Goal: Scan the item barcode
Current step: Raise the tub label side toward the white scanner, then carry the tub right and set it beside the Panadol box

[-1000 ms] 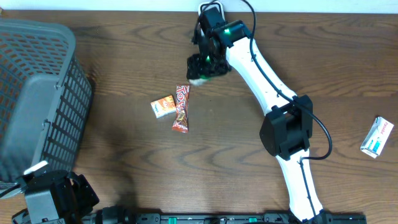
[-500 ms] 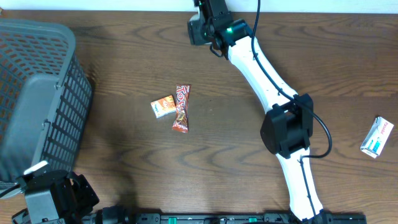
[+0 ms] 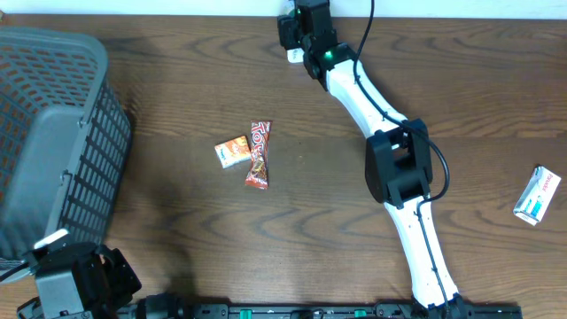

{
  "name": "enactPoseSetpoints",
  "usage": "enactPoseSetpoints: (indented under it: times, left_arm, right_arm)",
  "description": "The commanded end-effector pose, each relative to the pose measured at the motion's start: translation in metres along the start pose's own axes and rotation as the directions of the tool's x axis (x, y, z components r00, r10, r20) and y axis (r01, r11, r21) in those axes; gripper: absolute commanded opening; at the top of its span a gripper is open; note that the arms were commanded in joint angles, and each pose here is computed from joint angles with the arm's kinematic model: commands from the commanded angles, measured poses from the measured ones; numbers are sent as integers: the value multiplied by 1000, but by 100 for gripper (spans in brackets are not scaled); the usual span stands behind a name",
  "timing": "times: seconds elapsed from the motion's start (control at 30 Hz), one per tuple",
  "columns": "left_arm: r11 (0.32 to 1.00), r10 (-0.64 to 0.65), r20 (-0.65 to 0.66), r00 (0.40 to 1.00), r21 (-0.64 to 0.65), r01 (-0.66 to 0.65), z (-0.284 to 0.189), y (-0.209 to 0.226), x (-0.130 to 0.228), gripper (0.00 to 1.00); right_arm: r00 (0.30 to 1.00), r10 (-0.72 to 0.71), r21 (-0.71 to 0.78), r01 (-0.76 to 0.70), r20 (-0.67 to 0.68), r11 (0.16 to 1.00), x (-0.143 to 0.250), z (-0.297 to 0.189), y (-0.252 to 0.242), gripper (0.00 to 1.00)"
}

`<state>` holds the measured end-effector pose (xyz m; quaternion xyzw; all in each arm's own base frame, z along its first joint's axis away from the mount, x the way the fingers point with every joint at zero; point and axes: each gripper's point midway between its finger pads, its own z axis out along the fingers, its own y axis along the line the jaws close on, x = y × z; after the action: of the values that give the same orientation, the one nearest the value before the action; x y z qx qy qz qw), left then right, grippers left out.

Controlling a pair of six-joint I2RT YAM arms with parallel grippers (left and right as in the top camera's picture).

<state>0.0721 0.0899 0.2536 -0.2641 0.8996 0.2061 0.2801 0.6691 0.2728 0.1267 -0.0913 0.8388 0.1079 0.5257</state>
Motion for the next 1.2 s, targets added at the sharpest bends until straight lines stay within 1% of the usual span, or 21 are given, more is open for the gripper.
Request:
enactPoseSetpoints:
  times: [0.0, 0.2, 0.47, 0.6, 0.73, 0.8, 0.83, 0.9, 1.03, 1.1, 1.17]
  left_arm:
    - [1000, -13, 5, 1000, -15, 13, -1, 3, 0, 95]
    - [1000, -13, 5, 1000, -15, 13, -1, 3, 0, 95]
    - [1000, -13, 5, 1000, -15, 13, -1, 3, 0, 95]
    - [1000, -13, 5, 1000, -15, 13, -1, 3, 0, 95]
    - [1000, -13, 5, 1000, -15, 13, -1, 3, 0, 95]
    - [1000, -13, 5, 1000, -15, 13, -1, 3, 0, 95]
    - [1000, -13, 5, 1000, -15, 13, -1, 3, 0, 95]
    - [1000, -13, 5, 1000, -15, 13, -1, 3, 0, 95]
    - [1000, -13, 5, 1000, -15, 13, -1, 3, 0, 95]
    - [1000, -13, 5, 1000, -15, 13, -1, 3, 0, 95]
    - [1000, -13, 5, 1000, -15, 13, -1, 3, 0, 95]
  right_arm:
    - [998, -17, 4, 17, 65, 1000, -23, -5, 4, 48]
    - [994, -72, 76, 66, 85, 995, -28, -6, -8, 46]
    - [995, -93, 100, 90, 26, 991, -16, -6, -13, 45]
    - [995, -97, 97, 96, 4, 991, -26, -20, -10, 45]
    - [994, -101, 98, 106, -52, 990, -50, -59, -9, 44]
    - [987, -104, 105, 117, -123, 988, -58, -90, -15, 44]
    - [973, -107, 111, 131, -202, 985, -58, -120, -21, 46]
    - [956, -90, 122, 128, -278, 984, -54, -147, -30, 46]
    - [908, 7, 181, 76, -419, 981, -37, -195, -53, 47]
    - [859, 81, 241, 50, -506, 969, -19, -218, -77, 45]
    - [819, 146, 296, 30, -555, 955, -5, -230, -101, 43]
